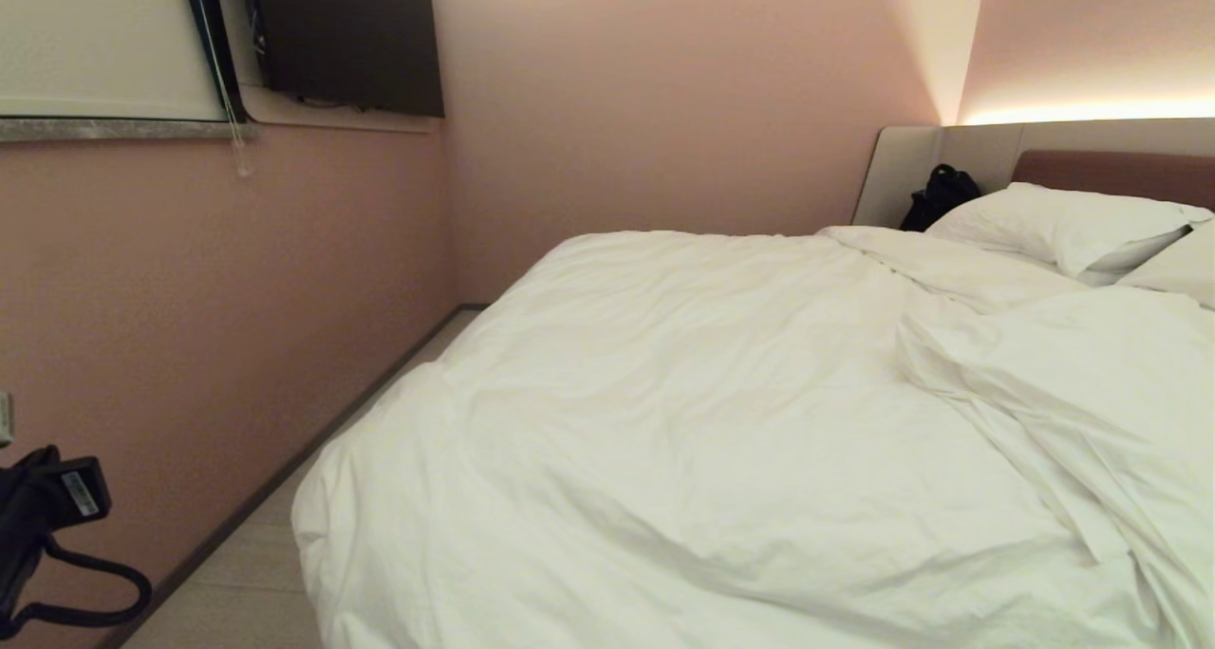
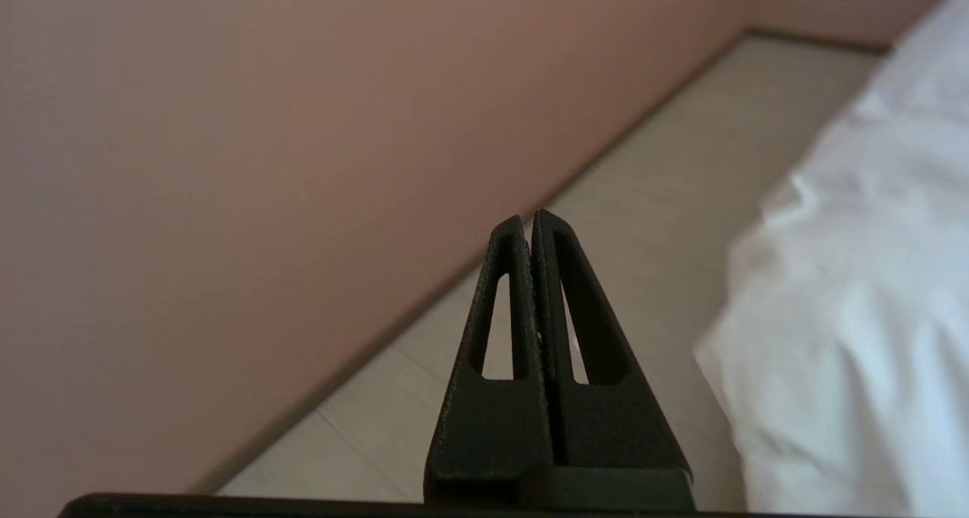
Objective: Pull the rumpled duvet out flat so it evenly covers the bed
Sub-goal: Flatten the corners of the folded blanket
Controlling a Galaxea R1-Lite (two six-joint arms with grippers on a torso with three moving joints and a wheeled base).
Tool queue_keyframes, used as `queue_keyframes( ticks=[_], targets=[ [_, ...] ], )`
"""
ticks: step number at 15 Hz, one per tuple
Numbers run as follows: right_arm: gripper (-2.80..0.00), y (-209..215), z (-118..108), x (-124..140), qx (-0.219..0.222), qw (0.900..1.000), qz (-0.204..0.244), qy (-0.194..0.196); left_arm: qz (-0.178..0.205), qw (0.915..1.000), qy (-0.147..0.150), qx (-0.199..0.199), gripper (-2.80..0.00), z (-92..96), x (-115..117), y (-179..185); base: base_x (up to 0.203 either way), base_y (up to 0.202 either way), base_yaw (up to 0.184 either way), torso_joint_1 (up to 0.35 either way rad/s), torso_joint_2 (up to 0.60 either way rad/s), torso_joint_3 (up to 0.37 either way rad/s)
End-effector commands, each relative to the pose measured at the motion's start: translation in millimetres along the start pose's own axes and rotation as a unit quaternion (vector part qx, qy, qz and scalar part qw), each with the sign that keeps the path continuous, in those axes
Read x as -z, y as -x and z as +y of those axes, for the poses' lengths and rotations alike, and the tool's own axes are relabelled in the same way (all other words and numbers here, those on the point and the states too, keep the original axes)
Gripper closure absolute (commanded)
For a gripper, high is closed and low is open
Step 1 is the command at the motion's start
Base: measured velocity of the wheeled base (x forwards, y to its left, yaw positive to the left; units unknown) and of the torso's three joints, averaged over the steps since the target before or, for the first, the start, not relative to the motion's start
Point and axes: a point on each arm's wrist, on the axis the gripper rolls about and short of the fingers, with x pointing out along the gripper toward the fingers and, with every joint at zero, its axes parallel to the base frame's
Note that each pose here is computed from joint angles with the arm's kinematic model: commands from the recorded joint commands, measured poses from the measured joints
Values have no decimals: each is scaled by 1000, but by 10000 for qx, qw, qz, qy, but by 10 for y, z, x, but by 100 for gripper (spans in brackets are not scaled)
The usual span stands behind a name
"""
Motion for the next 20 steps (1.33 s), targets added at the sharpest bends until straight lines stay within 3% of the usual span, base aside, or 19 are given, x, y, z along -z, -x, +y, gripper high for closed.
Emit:
queue_keyframes(
  ticks=[1, 5, 8, 10, 13, 15, 18, 20],
  targets=[
    [0, -1, 0, 0, 1, 10000, 4, 2, -493, 9986, 57, -161, 0, 65, -159, -13, 0, 0, 0, 0, 0, 0],
    [0, -1, 0, 0, -4, 10000, 4, 2, -1083, 9930, 95, 453, 0, -232, -413, 29, 0, 0, 0, 0, 0, 0],
    [0, -1, 0, 0, 2, 10000, 4, 2, -1807, 9775, 213, 1067, 0, -476, -730, 288, 0, 0, 0, 0, 0, 0],
    [0, -1, 0, 0, -6, 10000, 4, 2, -2238, 9645, 316, 1364, 0, -548, -929, 500, 0, 0, 0, 0, 0, 0],
    [0, -1, 0, 0, 2, 10000, 4, 2, -2611, 9519, 396, 1556, 0, -474, -1167, 842, 0, 0, 0, 0, 0, 0],
    [0, -1, 0, 0, 2, 10000, 4, 2, -2615, 9510, 387, 1602, 0, -339, -1313, 1100, 0, 0, 0, 0, 0, 0],
    [0, -1, 0, 0, -6, 10000, 4, 2, -1844, 9664, 190, 1783, 0, -120, -1387, 1489, 0, 0, 0, 0, 0, 0],
    [0, -1, 0, 0, -6, 10000, 4, 2, -1502, 9706, 213, 1866, 0, 35, -1396, 1760, 0, 0, 0, 0, 0, 0]
  ],
)
